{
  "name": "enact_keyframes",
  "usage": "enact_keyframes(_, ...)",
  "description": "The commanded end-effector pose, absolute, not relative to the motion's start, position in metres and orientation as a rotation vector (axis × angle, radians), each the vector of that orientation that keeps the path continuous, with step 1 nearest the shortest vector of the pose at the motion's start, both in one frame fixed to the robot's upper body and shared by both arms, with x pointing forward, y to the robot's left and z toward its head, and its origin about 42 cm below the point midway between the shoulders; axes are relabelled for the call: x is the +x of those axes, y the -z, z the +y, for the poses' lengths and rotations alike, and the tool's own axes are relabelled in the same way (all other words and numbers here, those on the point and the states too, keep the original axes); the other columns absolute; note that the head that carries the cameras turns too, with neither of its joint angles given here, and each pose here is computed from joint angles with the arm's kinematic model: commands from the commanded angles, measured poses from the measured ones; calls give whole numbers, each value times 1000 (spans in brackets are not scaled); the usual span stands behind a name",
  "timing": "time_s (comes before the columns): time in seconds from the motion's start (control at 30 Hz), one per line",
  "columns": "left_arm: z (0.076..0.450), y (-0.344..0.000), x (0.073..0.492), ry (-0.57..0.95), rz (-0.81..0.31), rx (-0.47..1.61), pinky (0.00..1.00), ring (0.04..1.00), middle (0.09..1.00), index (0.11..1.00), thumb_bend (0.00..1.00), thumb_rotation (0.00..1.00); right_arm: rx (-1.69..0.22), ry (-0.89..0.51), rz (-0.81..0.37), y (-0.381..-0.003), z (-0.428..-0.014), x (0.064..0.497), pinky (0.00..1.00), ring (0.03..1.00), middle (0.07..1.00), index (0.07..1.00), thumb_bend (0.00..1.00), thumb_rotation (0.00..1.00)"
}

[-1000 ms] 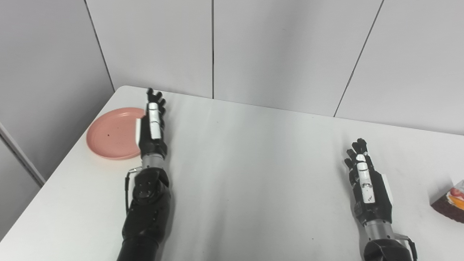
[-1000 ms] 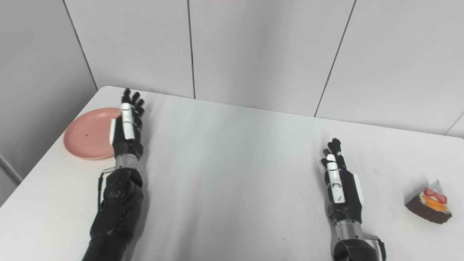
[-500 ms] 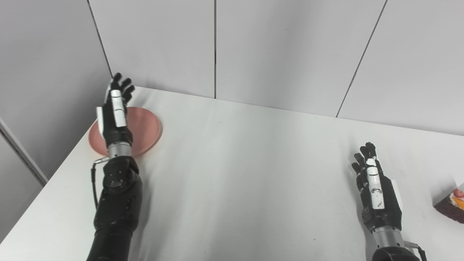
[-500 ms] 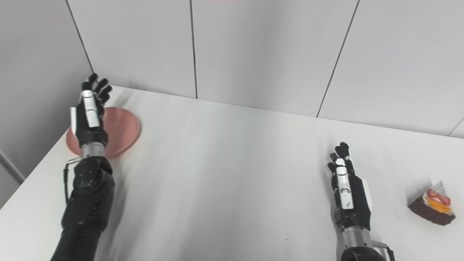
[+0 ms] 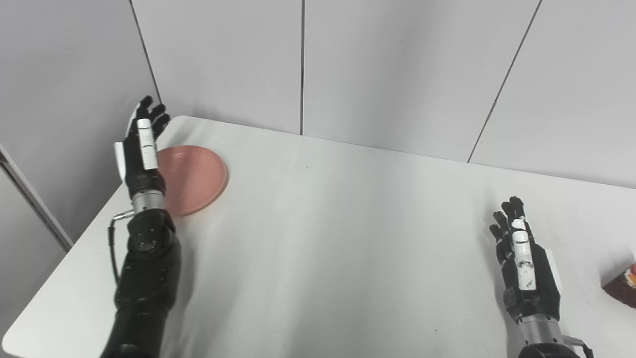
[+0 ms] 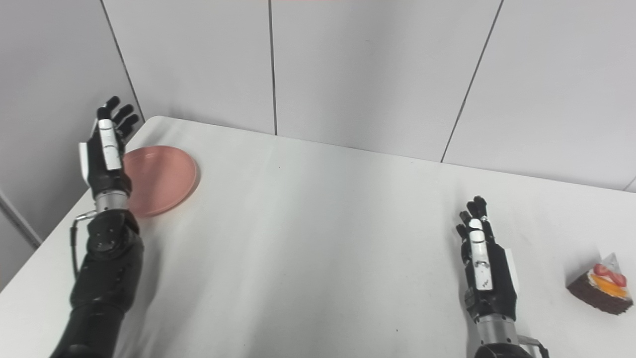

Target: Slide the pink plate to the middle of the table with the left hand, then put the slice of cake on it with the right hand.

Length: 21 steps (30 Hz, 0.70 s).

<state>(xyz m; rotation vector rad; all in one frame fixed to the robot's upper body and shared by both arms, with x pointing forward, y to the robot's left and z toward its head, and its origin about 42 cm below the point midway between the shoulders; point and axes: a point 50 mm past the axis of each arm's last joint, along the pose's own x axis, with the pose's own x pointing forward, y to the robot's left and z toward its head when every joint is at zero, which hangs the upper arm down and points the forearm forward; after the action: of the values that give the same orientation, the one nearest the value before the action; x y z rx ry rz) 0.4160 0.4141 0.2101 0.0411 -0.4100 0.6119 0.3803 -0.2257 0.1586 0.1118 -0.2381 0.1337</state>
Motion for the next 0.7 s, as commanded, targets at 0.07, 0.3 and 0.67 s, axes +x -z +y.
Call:
enact_keyframes(0.07, 439, -224, 412, -642, -438, 122, 892, 786, 803, 818, 799, 1000, 97, -140, -290, -175, -226, 383, 1000, 1000, 1000, 1000, 395, 901)
enact_keyframes(0.3, 462, -221, 404, -607, -375, 205, 870, 798, 822, 830, 793, 1000, 96, -144, -295, -177, -225, 382, 1000, 1000, 1000, 1000, 396, 912)
enact_keyframes(0.67, 471, -213, 402, -577, -288, 267, 903, 852, 848, 857, 824, 1000, 106, -148, -303, -179, -224, 382, 1000, 1000, 1000, 1000, 376, 926)
